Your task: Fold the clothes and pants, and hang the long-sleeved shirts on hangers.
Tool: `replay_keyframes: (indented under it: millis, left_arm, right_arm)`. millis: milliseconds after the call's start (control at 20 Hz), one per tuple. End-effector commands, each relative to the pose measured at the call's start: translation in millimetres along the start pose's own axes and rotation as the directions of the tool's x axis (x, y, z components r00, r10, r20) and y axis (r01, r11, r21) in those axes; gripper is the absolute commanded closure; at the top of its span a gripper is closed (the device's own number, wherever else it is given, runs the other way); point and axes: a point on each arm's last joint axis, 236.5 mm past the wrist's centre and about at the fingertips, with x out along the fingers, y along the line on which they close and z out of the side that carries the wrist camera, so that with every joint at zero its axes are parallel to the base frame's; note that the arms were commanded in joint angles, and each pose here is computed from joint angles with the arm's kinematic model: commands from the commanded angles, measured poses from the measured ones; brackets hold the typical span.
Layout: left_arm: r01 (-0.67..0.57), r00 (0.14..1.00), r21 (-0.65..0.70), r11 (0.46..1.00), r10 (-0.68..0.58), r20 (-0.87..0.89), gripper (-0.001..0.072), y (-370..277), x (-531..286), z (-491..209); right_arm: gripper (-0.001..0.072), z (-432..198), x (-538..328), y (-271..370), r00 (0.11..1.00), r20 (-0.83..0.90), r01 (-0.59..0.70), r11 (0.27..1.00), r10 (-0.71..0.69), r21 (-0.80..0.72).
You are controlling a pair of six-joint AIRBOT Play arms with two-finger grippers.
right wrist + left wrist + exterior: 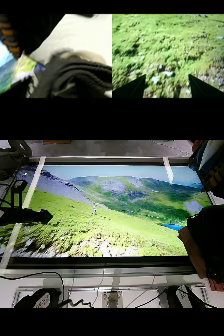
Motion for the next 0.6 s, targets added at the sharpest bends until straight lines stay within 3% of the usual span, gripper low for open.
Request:
replay_keyframes:
  millis: [0, 200, 350, 400, 500, 550]
  left_arm:
    - [-0.001, 1.0, 0.0, 1.0, 0.001, 0.002, 0.0109, 0.2, -0.5, 0.4]
    - [-0.001, 1.0, 0.0, 1.0, 0.001, 0.002, 0.0109, 0.2, -0.5, 0.4]
    - [-0.001, 1.0, 0.0, 1.0, 0.001, 0.002, 0.0109, 0.2, -0.5, 0.4]
    - [-0.001, 1.0, 0.0, 1.0, 0.001, 0.002, 0.0109, 0.2, -0.5, 0.4]
    - [-0.001, 1.0, 0.0, 1.0, 0.001, 0.002, 0.0109, 0.2, -0.5, 0.4]
    - [-0.001, 1.0, 0.001, 1.0, 0.001, 0.001, 0.0109, 0.2, -0.5, 0.3]
  right_arm:
    - [0.0017, 10.8, -5.4, -12.4, 0.998, 0.049, 0.041, 0.999, -0.041, 0.01]
    - [0.0023, 15.3, -5.6, 6.4, 0.997, 0.067, -0.04, 0.999, 0.038, 0.028]
    - [0.0031, 11.0, -10.3, 50.7, 0.973, 0.049, -0.229, 0.971, 0.225, 0.076]
    - [0.0131, 8.3, -14.5, 73.1, 0.947, 0.036, -0.321, 0.941, 0.319, 0.103]
    - [0.0543, 0.3, -33.5, 130.6, 0.838, -0.001, -0.539, 0.829, 0.545, 0.146]
    - [0.0689, -9.9, -47.4, 162.8, 0.752, -0.043, -0.65, 0.751, 0.657, 0.112]
